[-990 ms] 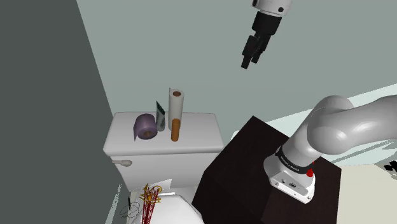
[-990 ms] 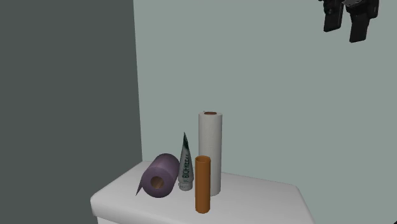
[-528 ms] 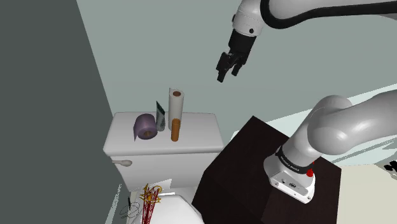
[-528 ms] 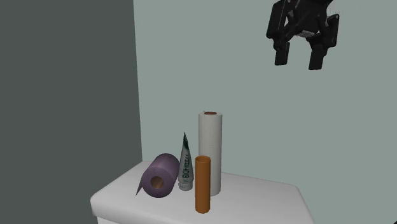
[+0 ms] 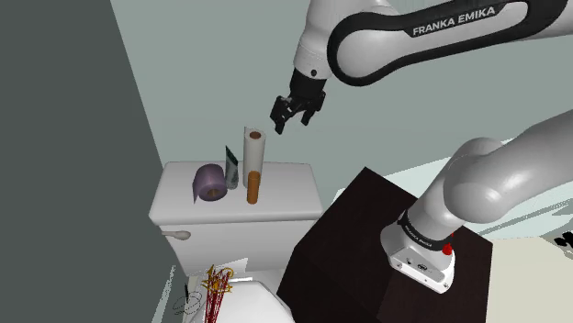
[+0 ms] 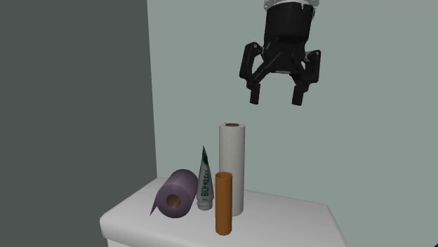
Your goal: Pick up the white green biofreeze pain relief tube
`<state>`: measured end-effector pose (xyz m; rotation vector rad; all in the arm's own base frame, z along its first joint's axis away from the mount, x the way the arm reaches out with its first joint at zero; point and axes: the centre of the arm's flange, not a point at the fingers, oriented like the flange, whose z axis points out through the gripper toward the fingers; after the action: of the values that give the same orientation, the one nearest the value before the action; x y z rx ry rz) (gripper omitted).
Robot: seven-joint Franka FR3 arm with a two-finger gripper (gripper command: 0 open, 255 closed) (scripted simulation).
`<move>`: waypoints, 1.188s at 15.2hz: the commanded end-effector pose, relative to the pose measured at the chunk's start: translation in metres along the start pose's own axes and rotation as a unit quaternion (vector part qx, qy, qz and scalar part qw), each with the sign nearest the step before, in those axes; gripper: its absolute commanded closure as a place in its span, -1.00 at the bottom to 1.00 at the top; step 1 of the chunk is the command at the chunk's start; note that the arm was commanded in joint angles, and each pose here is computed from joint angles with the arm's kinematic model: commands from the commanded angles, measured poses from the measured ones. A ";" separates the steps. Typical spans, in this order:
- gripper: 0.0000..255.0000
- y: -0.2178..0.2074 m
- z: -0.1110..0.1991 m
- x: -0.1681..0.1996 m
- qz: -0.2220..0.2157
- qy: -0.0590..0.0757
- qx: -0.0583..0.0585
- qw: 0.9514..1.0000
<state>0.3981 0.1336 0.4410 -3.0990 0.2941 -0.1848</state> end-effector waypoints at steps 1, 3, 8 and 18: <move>-1.00 -0.019 0.016 0.012 0.014 0.011 -0.002 1.000; -1.00 -0.037 0.032 0.021 0.028 0.021 -0.005 0.999; -1.00 -0.080 0.072 0.049 0.061 0.046 -0.013 0.997; -1.00 -0.128 0.138 0.086 0.101 0.076 -0.022 0.992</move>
<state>0.5232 0.2451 0.3296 -3.0678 0.6182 -0.4315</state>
